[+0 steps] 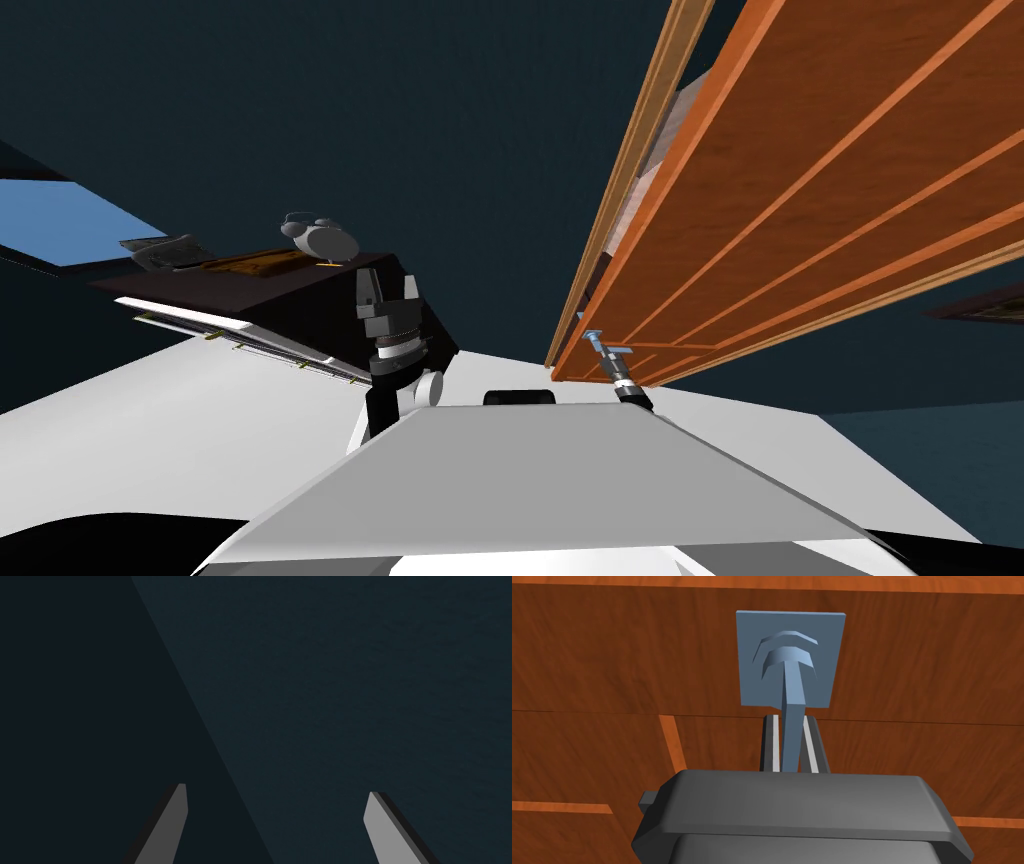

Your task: Pull the door open

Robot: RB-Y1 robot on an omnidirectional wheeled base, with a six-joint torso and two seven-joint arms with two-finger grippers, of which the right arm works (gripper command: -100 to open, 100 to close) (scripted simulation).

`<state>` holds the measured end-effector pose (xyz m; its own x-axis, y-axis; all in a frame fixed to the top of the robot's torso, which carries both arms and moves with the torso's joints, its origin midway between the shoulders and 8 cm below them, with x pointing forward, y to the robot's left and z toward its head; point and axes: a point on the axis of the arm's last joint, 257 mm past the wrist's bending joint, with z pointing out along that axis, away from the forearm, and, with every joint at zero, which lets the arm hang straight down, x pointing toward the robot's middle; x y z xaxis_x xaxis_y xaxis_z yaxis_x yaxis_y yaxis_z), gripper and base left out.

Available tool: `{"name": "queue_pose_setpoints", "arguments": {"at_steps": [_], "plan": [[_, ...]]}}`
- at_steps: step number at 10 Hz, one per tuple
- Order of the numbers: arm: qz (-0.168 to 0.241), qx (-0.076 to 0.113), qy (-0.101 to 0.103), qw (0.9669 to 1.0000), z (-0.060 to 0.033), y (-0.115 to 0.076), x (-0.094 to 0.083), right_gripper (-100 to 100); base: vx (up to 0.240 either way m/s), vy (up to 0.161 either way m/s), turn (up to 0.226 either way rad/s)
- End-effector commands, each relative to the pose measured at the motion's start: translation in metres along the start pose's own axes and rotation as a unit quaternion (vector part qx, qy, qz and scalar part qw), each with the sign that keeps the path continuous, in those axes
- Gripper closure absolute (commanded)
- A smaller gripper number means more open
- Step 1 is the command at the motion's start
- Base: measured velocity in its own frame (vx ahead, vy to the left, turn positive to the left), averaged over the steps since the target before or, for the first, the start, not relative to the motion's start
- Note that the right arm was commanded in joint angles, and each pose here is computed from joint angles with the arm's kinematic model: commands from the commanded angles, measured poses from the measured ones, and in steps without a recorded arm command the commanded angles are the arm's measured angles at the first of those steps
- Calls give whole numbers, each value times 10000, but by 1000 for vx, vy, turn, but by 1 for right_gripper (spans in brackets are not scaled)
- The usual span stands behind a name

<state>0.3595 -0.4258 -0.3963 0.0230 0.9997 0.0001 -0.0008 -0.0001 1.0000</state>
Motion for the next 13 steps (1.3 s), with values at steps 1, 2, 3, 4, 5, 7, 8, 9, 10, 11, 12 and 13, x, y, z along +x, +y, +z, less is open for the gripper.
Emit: {"name": "queue_pose_setpoints", "arguments": {"at_steps": [1, 2, 3, 4, 5, 7, 8, 9, 10, 11, 12, 13], "plan": [[-8, -7, 67, 10000, -98, 30, -52, 100, -205, -53, 146], [-6, -3, 115, 9999, -145, 33, -63, 100, -185, -54, 131], [-3, 1, 154, 9999, -182, 36, -71, 100, -183, -43, 106], [11, 28, 152, 9999, -159, 13, -23, 100, -83, -13, 23], [15, 37, 197, 9998, -256, 0, -35, 100, -118, -34, 179], [9, 26, 247, 9997, -371, 6, -65, 100, -212, -92, 200], [6, 21, 276, 9996, -436, 10, -82, 100, -244, -92, 173], [3, 16, 306, 9995, -501, 16, -98, 100, -217, -74, 194], [1, 10, 349, 9994, -594, 24, -120, 100, -234, -80, 242], [0, 7, 373, 9993, -645, 30, -132, 100, -239, -77, 159], [0, 5, 393, 9992, -686, 35, -141, 100, -195, -75, 112], [22, 26, 410, 9992, -653, 8, -86, 100, -84, -29, 24]]}}
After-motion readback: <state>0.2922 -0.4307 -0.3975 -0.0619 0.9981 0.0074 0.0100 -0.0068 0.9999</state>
